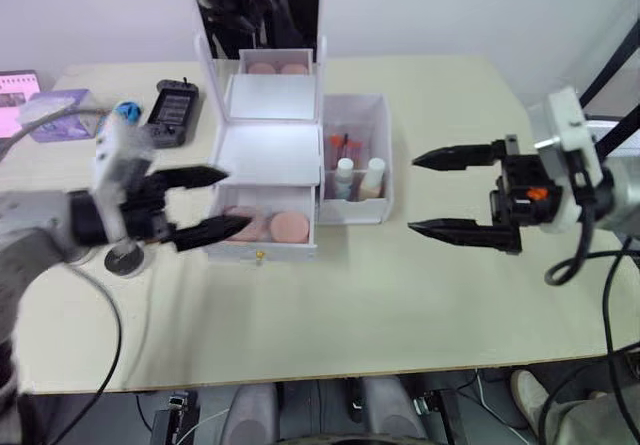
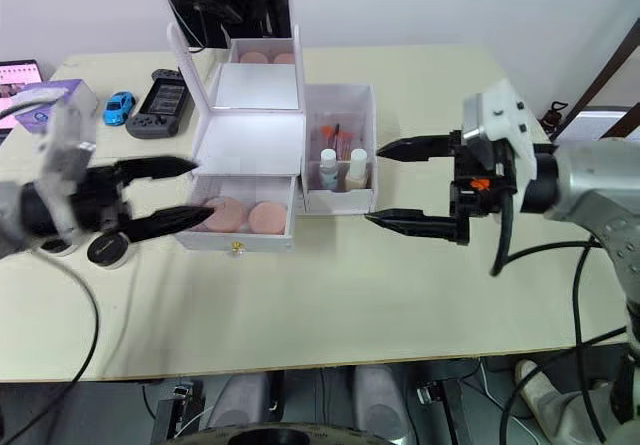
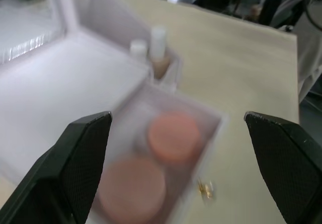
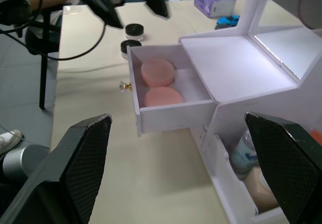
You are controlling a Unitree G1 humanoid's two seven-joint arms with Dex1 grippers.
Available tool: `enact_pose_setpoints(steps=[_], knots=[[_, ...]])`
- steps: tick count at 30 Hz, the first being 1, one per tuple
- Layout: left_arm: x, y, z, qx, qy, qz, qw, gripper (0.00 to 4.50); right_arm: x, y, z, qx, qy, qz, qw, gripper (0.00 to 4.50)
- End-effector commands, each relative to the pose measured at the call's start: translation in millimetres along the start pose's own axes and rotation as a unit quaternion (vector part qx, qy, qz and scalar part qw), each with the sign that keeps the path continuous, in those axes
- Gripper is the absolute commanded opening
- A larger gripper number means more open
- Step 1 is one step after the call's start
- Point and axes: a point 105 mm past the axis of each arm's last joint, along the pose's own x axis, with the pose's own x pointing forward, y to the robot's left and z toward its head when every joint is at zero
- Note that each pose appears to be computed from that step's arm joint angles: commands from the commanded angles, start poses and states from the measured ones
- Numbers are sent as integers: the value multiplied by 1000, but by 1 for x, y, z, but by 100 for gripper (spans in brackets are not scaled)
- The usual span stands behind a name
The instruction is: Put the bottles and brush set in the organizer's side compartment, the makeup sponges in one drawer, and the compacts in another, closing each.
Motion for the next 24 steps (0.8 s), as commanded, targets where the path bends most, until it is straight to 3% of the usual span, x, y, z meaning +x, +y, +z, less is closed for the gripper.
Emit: enact_pose_setpoints(steps=[1, 8, 13, 20, 24], knots=[[-17, -15, -8, 2, -2, 12, 1000, 358, 1, -7, 9, -34, -5, 18, 999, 450], [-13, -27, -52, -41, -19, 41, 998, 9, 8, -13, 8, -41, -4, 42, 998, 450], [3, -20, -73, -53, -29, 67, 996, 9, 5, -12, 8, -43, 5, 37, 998, 450], [32, -7, -61, -56, -90, 65, 992, 9, -2, -9, 7, -34, 16, 16, 999, 450], [42, 3, -59, -46, -89, 67, 993, 9, -5, -8, 0, -31, 31, 0, 999, 450]])
